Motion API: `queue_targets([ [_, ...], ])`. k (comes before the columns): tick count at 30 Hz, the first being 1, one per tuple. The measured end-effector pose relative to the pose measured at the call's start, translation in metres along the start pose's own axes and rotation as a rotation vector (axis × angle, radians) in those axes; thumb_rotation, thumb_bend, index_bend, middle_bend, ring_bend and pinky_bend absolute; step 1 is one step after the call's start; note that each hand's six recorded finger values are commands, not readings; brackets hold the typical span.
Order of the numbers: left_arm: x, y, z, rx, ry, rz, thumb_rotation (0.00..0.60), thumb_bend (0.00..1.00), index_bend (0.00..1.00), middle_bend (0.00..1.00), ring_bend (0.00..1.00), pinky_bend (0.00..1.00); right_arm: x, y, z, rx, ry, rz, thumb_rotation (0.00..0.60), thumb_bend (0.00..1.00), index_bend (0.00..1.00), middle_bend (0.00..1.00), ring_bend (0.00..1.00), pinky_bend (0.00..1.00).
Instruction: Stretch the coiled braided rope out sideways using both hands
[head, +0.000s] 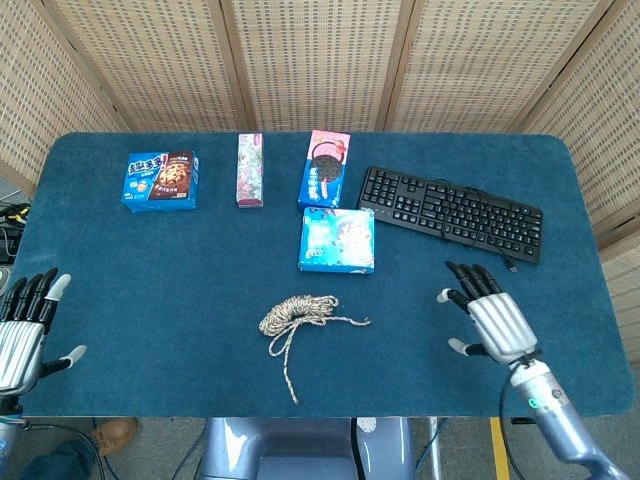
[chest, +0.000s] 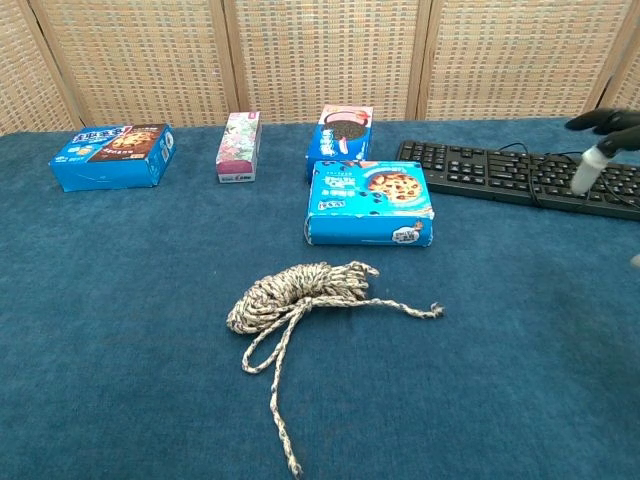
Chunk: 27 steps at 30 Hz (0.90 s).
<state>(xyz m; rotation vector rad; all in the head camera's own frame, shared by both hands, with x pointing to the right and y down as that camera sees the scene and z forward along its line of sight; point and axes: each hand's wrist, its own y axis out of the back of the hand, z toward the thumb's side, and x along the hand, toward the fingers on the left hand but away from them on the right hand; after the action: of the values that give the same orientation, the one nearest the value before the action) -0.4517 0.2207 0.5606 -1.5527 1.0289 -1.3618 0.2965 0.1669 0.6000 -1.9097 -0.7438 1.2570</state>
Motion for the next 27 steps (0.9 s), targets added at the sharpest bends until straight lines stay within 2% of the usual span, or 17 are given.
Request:
queue_targets([
  [5, 0.001, -0.004, 0.0, 0.008, 0.004, -0.014, 0.6, 0.0, 0.0, 0.0, 0.0, 0.0, -0.032, -0.021, 0.024, -0.008, 0.005, 0.093, 0.6, 0.12, 0.36, 0.0, 0.0, 0.0],
  [12, 0.002, -0.008, 0.004, 0.013, -0.001, -0.035, 0.6, 0.0, 0.0, 0.0, 0.0, 0.0, -0.065, -0.053, 0.062, -0.019, 0.009, 0.18, 0.6, 0.18, 0.39, 0.0, 0.0, 0.0],
  [20, 0.005, -0.015, 0.005, 0.024, 0.003, -0.069, 0.6, 0.0, 0.0, 0.0, 0.0, 0.0, -0.092, -0.083, 0.088, -0.001, -0.009, 0.216, 0.6, 0.22, 0.42, 0.0, 0.0, 0.0],
  [27, 0.007, -0.02, 0.004, 0.032, 0.011, -0.086, 0.6, 0.0, 0.0, 0.0, 0.0, 0.0, -0.105, -0.095, 0.101, 0.025, -0.015, 0.218, 0.6, 0.26, 0.44, 0.0, 0.0, 0.0],
])
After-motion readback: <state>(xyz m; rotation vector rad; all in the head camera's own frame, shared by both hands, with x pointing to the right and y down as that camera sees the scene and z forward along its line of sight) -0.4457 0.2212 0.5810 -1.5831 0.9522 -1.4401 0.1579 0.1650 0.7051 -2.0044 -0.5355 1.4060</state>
